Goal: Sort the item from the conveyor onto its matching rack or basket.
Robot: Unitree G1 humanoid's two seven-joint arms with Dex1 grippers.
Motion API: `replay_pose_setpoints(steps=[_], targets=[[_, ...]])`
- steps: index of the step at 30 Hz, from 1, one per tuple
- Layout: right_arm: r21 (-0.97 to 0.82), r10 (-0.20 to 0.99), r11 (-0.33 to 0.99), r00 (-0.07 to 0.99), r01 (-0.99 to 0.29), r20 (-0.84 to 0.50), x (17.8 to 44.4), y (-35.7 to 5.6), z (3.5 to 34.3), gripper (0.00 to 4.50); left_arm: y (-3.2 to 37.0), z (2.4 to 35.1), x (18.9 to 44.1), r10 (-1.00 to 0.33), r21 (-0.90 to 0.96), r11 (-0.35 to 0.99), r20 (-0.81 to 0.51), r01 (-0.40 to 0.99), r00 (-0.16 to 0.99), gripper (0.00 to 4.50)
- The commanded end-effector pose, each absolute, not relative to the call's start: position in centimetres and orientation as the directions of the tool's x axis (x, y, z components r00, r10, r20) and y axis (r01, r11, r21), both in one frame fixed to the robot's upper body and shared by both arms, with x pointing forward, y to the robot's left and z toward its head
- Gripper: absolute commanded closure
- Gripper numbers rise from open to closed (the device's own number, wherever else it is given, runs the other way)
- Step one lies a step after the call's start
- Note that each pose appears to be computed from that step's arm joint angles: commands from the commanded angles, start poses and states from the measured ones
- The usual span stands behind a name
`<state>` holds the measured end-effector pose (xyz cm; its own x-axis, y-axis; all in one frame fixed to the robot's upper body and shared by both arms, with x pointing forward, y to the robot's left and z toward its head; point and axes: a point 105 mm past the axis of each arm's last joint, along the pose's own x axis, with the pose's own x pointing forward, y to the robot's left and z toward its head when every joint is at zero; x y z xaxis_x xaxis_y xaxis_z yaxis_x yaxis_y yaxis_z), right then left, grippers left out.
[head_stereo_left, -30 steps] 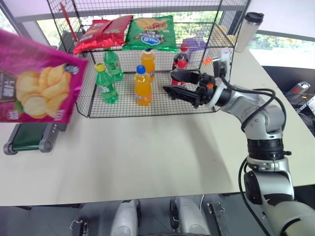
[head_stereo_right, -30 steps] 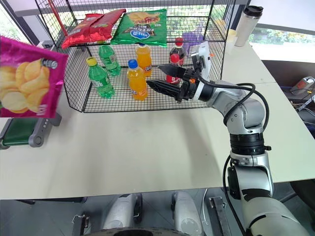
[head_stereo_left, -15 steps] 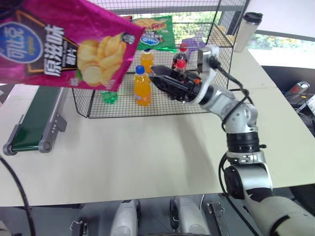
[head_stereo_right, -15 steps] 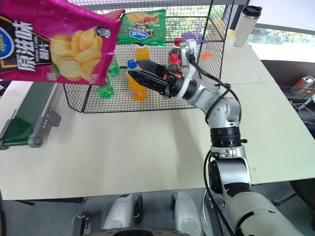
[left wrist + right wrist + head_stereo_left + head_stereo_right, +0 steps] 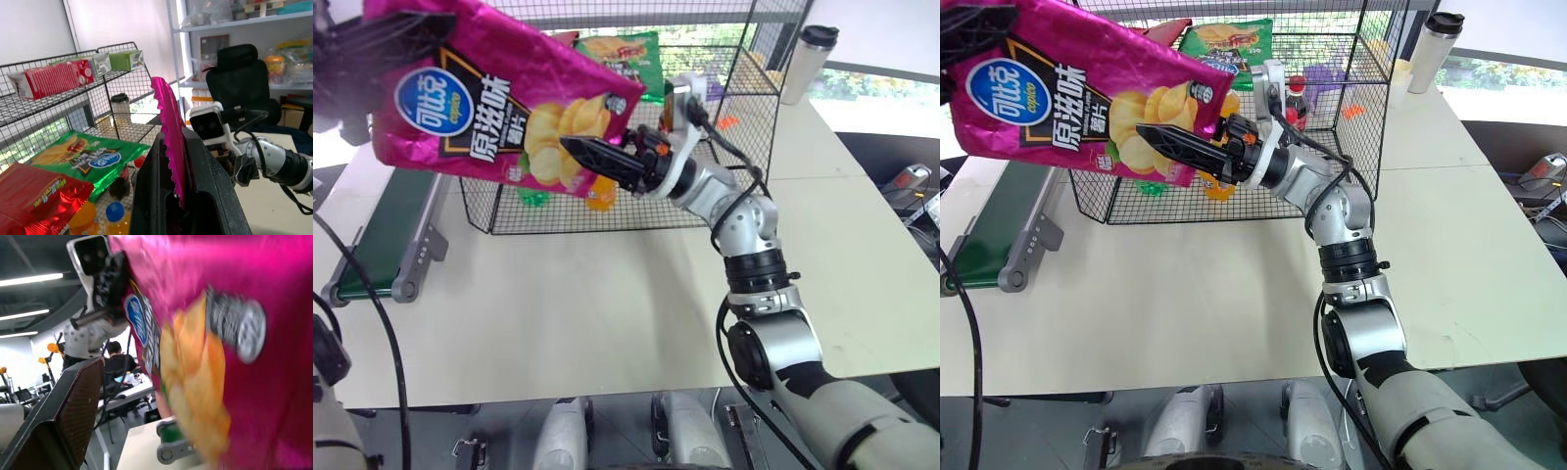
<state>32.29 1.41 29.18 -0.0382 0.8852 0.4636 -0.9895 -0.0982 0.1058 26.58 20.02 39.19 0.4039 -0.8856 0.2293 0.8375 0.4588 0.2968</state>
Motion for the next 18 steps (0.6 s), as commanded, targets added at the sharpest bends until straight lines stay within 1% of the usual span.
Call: replay_pose_setpoints(steps=[1,6,7,12,15,18], targets=[[0.055,0.861,-0.126,-0.081,-0.991,0.502,31.3,1.8,30.9,1.81,19.9,39.6,26.6,-0.876,0.334,0.478,0.247,0.813,0.414,4.50],[0.042,0.873,-0.105,-0.072,-0.994,0.482,31.1,1.7,30.6,4.23,20.4,39.5,27.2,-0.856,0.324,0.513,0.263,0.795,0.445,4.50],[0.038,0.877,-0.103,-0.072,-0.994,0.476,31.0,1.6,30.5,4.45,20.5,39.5,27.3,-0.852,0.323,0.520,0.265,0.791,0.452,4.50],[0.006,0.895,-0.054,-0.045,-0.999,0.444,30.8,0.6,30.4,4.45,21.0,39.0,27.8,-0.827,0.308,0.559,0.266,0.770,0.495,4.50],[-0.017,0.903,-0.006,-0.013,-1.000,0.429,30.7,0.0,30.4,4.50,21.6,38.6,28.1,-0.806,0.278,0.589,0.269,0.759,0.528,3.73],[-0.048,0.911,0.058,0.033,-0.997,0.411,30.7,-1.2,30.5,4.50,22.7,38.5,28.7,-0.749,0.275,0.661,0.299,0.698,0.592,2.51]])
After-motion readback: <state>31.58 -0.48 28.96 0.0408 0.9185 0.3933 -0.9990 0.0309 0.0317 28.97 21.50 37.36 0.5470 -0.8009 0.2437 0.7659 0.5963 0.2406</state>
